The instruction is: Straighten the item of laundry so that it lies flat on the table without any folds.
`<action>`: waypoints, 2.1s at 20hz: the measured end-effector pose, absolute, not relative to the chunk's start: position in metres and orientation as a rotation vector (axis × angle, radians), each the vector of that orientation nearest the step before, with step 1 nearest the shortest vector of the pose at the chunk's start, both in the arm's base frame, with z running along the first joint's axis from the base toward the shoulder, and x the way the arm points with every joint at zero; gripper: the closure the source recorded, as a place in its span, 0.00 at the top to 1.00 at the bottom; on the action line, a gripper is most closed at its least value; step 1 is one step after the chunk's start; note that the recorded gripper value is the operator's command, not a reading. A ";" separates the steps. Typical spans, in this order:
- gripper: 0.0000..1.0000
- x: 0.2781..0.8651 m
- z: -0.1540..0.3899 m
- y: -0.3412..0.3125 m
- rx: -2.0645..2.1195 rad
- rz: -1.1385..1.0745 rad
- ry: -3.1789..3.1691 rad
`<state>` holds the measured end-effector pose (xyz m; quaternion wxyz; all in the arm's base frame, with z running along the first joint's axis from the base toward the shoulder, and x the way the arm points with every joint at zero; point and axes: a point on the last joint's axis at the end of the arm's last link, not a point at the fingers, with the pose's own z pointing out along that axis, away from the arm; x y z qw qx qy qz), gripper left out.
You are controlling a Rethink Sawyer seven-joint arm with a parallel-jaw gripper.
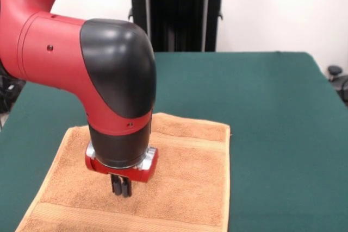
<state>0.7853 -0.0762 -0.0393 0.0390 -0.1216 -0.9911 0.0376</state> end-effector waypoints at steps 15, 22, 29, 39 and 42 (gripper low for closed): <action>0.00 0.797 -0.007 -0.077 -0.408 0.098 -3.114; 0.00 0.773 0.012 -0.093 -0.452 0.089 -3.096; 0.00 0.719 0.038 -0.151 -0.584 0.103 -3.080; 0.00 0.658 0.040 -0.226 -0.679 0.226 -3.168; 0.00 0.652 0.035 -0.227 -0.672 0.231 -3.170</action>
